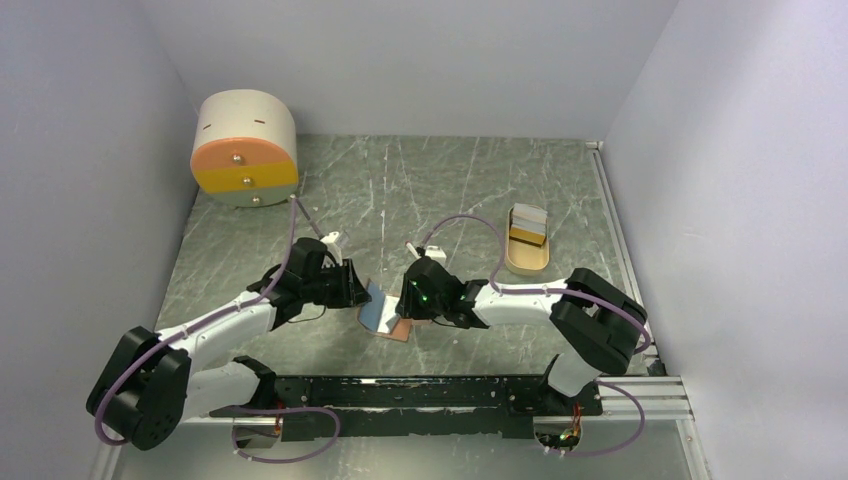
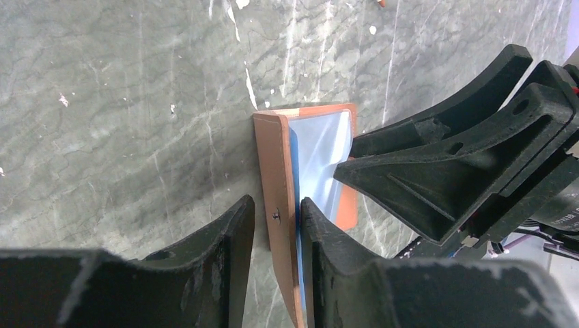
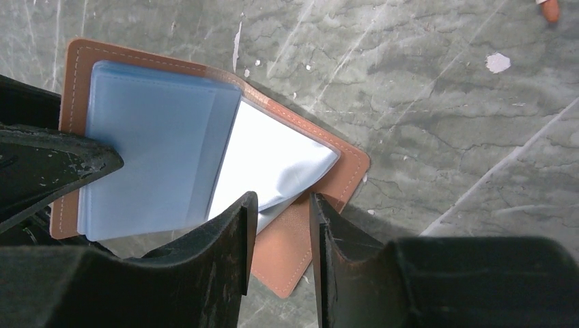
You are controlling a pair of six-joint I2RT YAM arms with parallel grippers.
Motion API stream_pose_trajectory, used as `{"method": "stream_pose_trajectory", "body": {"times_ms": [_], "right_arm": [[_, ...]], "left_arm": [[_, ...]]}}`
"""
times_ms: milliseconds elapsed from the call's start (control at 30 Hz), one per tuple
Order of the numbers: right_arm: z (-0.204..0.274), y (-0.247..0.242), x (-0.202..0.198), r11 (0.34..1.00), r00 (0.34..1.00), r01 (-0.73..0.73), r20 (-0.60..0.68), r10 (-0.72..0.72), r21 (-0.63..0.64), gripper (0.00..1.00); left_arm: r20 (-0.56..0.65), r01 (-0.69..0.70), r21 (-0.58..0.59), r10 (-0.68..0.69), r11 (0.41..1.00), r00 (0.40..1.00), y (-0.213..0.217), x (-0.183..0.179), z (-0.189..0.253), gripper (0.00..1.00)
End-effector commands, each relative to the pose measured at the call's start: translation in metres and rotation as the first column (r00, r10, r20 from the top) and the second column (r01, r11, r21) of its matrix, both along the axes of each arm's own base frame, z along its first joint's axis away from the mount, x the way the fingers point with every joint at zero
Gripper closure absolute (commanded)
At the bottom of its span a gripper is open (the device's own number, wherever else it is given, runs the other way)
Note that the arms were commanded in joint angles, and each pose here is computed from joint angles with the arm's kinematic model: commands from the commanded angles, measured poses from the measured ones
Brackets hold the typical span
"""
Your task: Put the credit cards into the card holder
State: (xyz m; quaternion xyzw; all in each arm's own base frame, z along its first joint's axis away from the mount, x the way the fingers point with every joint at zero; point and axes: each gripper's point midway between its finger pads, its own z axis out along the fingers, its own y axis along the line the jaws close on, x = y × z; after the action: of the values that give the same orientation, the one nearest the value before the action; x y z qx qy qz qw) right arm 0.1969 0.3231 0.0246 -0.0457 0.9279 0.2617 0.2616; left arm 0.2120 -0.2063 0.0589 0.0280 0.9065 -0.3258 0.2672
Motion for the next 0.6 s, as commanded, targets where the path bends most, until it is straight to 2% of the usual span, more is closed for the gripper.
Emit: {"method": "stream_pose_trajectory", "body": {"times_ms": [0,100,233,333,567], "right_arm": [[0.002,-0.007,0.002,0.999,1.0,0.007,0.024,-0.006,-0.042,0.62],[0.0,-0.011,0.003,0.998,1.0,0.012,0.03,-0.01,-0.068,0.59],[0.001,-0.027,0.004,0.991,0.998,0.04,0.043,-0.035,-0.129,0.55],[0.006,-0.034,0.001,0.989,0.999,0.036,0.043,-0.03,-0.143,0.51],[0.02,-0.034,0.0,0.991,0.998,0.042,0.044,-0.036,-0.124,0.51]], "left_arm": [[0.022,0.012,-0.005,-0.012,1.0,1.0,-0.003,0.007,0.004,0.65],[-0.007,0.012,0.02,-0.012,1.0,1.0,-0.002,0.006,-0.005,0.72],[-0.017,0.026,0.005,-0.026,1.0,1.0,-0.005,0.004,-0.004,0.89],[0.012,0.028,-0.027,-0.028,0.999,1.0,-0.008,0.005,0.008,0.91],[0.042,0.023,-0.078,-0.02,0.997,0.999,-0.014,0.009,0.027,0.91]]}}
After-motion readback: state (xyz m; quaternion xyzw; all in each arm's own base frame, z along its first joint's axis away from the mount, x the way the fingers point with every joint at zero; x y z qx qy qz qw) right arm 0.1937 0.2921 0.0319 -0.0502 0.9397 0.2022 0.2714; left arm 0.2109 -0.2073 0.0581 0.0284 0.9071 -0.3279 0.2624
